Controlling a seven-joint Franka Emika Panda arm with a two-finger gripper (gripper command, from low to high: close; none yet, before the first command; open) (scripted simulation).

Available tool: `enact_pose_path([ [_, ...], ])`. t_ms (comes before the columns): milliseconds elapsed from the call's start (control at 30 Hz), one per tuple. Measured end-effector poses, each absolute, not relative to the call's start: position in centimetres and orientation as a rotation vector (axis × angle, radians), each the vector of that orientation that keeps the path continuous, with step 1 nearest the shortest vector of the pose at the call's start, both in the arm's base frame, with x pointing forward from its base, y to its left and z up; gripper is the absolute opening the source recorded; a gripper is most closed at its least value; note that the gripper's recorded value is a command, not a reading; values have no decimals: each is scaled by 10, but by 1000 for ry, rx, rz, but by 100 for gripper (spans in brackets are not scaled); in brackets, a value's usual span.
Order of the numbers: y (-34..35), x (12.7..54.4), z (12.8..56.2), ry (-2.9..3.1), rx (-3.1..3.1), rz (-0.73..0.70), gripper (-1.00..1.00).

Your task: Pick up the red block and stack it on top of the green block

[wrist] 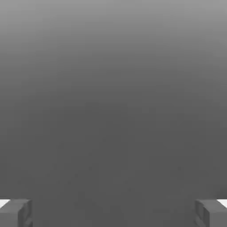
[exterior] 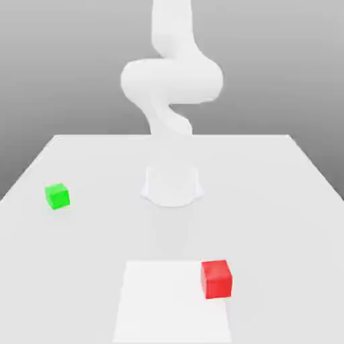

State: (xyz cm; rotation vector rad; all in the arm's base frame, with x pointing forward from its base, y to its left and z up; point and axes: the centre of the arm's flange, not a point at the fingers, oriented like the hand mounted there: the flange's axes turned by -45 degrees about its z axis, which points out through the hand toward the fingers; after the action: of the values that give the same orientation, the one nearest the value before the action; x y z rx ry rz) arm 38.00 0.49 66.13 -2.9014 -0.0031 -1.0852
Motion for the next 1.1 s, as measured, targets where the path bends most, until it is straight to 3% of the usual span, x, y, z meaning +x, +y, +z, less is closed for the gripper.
enact_pose_path([
  [133, 23, 425, 563, -44, -2930, -839, 0],
  [300, 50, 446, 443, -91, -2977, -561, 0],
  [467, 75, 432, 329, -139, -3040, -297, 0],
  [633, 87, 391, 228, -196, -3119, -49, 0],
  [867, 86, 382, 151, -201, -3135, -2, 0],
  [900, 86, 381, 146, -201, -3135, -1, -100],
  [1100, 86, 381, 143, -201, -3135, -1, -100],
])
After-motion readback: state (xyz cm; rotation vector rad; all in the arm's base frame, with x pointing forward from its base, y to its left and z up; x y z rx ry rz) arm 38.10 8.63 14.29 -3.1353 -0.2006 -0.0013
